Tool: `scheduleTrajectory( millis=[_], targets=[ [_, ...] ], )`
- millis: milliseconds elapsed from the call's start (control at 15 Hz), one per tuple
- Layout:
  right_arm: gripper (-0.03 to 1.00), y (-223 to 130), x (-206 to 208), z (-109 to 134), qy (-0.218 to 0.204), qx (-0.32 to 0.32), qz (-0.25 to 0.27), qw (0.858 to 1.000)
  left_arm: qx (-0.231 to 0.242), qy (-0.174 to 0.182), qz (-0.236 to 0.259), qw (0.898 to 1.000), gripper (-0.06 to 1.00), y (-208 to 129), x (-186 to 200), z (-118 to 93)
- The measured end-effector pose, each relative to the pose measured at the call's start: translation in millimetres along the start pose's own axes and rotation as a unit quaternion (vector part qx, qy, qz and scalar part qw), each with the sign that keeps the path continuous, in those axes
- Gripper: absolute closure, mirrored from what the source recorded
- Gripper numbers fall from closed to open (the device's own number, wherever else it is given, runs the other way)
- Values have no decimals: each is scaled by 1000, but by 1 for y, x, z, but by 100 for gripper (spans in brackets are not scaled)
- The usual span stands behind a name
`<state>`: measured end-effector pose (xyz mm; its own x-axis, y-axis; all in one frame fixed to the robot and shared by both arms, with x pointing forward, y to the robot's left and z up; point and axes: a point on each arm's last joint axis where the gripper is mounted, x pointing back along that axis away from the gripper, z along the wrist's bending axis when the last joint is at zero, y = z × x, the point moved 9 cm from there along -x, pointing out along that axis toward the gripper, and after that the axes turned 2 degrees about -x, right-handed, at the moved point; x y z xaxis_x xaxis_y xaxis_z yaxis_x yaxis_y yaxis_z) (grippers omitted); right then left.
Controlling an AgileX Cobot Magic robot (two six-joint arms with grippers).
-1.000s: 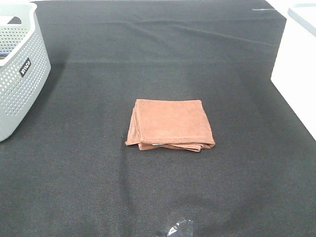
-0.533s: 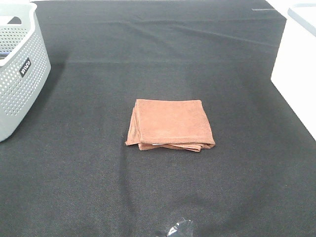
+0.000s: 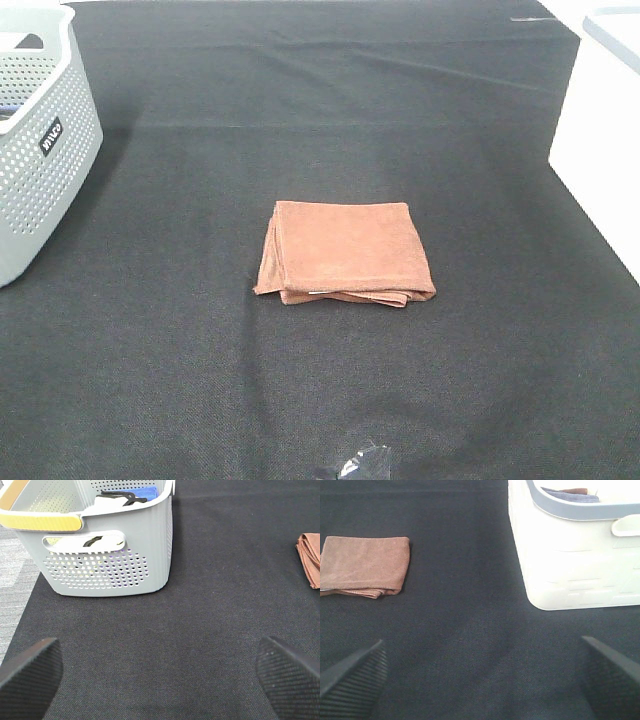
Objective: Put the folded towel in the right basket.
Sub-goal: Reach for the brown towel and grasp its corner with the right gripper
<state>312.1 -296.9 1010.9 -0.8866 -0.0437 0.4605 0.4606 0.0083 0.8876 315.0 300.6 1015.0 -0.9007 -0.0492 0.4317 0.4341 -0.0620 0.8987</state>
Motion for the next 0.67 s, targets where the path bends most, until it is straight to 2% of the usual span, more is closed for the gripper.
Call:
scheduleTrajectory(
  millis=[667],
  targets=[
    [-2,0,0,0,0,0,0,1000,0,0,0,1000,-3,0,0,0]
  ],
)
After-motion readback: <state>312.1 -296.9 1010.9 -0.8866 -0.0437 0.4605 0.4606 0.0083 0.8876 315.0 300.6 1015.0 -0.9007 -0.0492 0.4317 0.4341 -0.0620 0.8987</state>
